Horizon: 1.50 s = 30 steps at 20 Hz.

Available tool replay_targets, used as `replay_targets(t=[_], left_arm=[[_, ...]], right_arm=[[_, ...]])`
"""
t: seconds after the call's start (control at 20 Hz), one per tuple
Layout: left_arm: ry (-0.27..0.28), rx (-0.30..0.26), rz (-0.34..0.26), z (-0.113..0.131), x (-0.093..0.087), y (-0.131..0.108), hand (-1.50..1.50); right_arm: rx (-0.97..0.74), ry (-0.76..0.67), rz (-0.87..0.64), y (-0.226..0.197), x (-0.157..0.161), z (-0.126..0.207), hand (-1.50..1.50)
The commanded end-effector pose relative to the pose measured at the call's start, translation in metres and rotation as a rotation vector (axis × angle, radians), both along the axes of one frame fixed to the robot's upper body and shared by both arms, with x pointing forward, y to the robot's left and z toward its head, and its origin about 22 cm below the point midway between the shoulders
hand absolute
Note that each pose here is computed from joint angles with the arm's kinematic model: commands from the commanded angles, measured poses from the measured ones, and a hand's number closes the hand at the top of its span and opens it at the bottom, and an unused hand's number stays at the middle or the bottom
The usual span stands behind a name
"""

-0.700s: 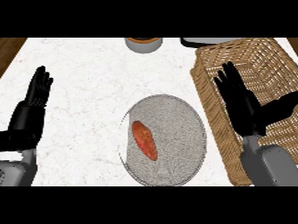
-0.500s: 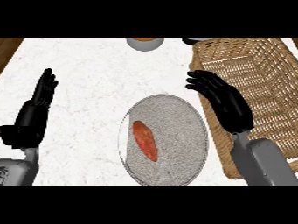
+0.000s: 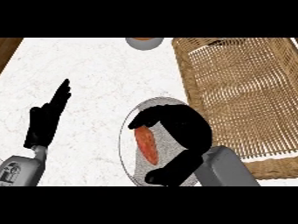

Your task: Pick the sweet potato from the placemat and place it in the basket

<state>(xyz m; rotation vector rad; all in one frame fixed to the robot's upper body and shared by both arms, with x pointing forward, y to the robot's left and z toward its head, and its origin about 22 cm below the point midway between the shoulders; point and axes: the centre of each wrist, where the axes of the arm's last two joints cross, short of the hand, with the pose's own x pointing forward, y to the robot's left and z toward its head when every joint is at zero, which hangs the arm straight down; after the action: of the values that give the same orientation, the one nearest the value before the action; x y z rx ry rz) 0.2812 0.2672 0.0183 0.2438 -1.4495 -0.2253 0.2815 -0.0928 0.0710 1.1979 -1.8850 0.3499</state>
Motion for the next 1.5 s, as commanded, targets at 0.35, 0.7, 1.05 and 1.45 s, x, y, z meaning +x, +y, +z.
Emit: replay_targets(t=[0.35,0.7,1.05,1.45], left_arm=[[0.086,0.004,0.032,0.003,0.007,0.003,0.00],[0.081,0.007,0.001,0.015,0.013,0.010,0.00],[0.096,0.015,0.032,0.017,0.011,0.011,0.00],[0.078,0.013,0.027,0.010,0.010,0.007,0.00]], right_arm=[[-0.713,-0.497,-0.264,-0.076,0.061,0.058,-1.50],[-1.060,-0.617,0.088,-0.098,0.082,0.107,-1.50],[-1.085,-0.597,0.237,-0.081,0.094,0.110,-1.50],[-1.056,-0.572,0.125,-0.080,0.092,0.064,-1.50]])
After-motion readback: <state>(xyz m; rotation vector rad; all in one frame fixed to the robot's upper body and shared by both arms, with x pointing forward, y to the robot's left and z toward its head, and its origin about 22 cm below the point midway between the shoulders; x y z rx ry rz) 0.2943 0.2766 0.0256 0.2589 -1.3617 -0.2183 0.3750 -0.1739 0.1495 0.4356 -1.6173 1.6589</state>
